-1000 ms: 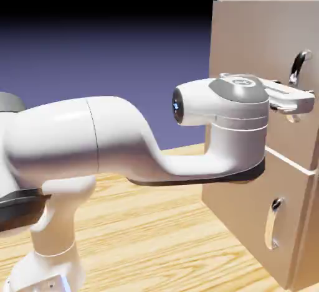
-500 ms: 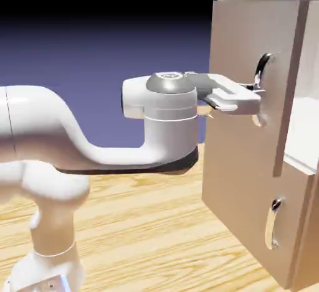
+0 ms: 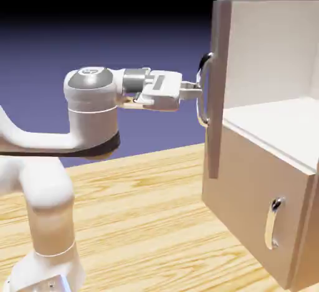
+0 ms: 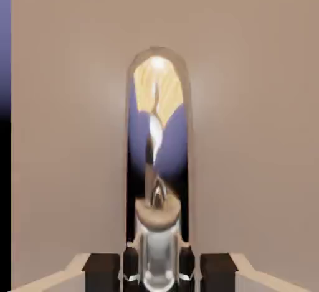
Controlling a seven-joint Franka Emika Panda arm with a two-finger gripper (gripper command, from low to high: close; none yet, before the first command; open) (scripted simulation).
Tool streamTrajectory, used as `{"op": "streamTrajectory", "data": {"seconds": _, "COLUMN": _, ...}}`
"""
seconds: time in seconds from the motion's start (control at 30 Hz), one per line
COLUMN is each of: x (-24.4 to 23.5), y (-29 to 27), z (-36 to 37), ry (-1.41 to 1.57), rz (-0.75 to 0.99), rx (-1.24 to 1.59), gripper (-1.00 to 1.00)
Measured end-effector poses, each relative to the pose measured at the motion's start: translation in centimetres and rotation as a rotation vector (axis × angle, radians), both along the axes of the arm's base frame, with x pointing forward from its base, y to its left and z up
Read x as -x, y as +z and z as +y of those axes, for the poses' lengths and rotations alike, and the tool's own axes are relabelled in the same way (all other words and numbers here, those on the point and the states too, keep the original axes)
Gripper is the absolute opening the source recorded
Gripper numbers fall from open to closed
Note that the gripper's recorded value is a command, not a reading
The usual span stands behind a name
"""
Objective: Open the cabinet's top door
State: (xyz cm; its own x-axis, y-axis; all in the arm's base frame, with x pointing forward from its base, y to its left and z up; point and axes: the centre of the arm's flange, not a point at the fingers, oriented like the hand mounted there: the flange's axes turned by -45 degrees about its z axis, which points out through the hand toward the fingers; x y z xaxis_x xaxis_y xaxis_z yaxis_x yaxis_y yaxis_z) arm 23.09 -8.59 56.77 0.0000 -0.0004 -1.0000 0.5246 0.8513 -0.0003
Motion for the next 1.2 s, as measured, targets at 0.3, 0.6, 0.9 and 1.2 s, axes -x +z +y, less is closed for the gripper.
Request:
{"op": "streamTrajectory", "data": {"seconds": 0.3, "x": 3.5, "y": 0.0, "z": 5.1, "ry": -0.145, "rz": 0.000, "rx": 0.000, "gripper": -1.00}}
{"op": "streamTrajectory", "data": {"seconds": 0.6, "x": 6.1, "y": 0.0, "z": 10.4, "ry": -0.282, "rz": 0.000, "rx": 0.000, "gripper": -1.00}}
{"op": "streamTrajectory", "data": {"seconds": 0.9, "x": 8.1, "y": 0.0, "z": 16.4, "ry": -0.429, "rz": 0.000, "rx": 0.000, "gripper": -1.00}}
{"op": "streamTrajectory", "data": {"seconds": 1.2, "x": 9.3, "y": 0.0, "z": 25.5, "ry": -0.642, "rz": 0.000, "rx": 0.000, "gripper": -1.00}}
